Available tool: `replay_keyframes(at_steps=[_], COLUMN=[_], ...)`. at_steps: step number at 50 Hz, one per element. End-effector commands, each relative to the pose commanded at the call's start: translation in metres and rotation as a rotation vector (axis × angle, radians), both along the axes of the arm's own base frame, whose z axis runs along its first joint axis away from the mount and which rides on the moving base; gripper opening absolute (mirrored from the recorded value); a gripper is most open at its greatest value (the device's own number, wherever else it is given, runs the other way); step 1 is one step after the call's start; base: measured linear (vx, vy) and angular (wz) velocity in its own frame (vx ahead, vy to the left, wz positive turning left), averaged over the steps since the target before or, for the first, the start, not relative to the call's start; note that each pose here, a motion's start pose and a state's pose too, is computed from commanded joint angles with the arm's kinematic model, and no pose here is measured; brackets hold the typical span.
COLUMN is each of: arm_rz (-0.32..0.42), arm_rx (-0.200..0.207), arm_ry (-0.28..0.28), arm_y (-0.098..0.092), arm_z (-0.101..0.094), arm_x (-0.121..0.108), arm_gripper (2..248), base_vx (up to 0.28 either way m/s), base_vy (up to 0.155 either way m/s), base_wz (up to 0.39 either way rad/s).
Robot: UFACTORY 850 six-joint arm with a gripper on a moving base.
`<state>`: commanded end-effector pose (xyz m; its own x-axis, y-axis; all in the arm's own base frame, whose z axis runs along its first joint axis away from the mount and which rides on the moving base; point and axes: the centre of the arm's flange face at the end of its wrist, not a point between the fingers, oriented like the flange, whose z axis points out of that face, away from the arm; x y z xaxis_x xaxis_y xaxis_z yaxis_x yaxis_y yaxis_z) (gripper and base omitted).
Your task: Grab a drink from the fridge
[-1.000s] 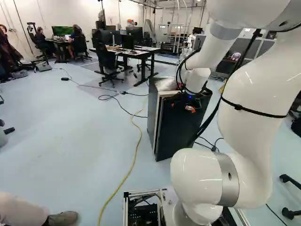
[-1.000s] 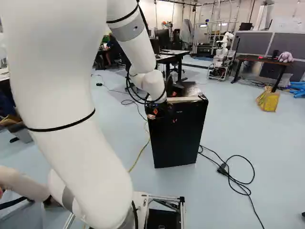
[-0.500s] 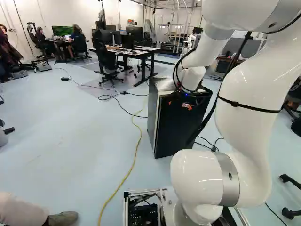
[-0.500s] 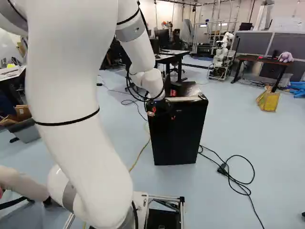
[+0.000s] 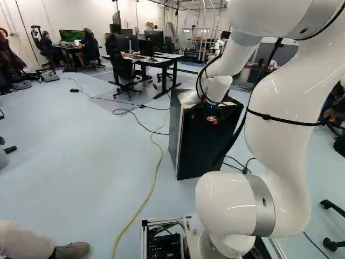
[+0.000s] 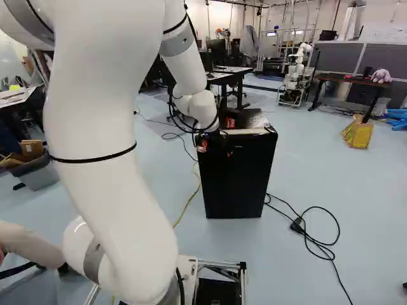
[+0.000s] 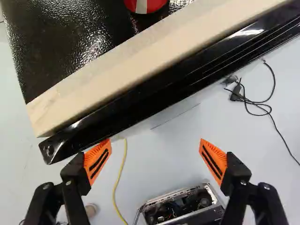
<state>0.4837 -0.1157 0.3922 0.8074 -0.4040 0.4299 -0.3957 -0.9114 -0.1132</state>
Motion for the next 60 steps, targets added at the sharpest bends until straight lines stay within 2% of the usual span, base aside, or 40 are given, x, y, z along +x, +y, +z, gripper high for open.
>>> replay_keyframes(at_steps=[28, 47, 60], arm_rz=[0.0, 0.006, 0.005], arm_rx=[0.001, 0.001, -0.027], arm_ry=[0.002, 0.008, -0.053], arm_y=[0.001, 0.012, 0.018], arm_z=[0.0, 0.001, 0.004], arm_x=[-0.004, -0.035, -0.056], arm_gripper=[247, 247, 247], base_vx=[0.0, 0.0, 0.0], base_vy=[0.0, 0.0, 0.0], base_wz=[0.0, 0.0, 0.0])
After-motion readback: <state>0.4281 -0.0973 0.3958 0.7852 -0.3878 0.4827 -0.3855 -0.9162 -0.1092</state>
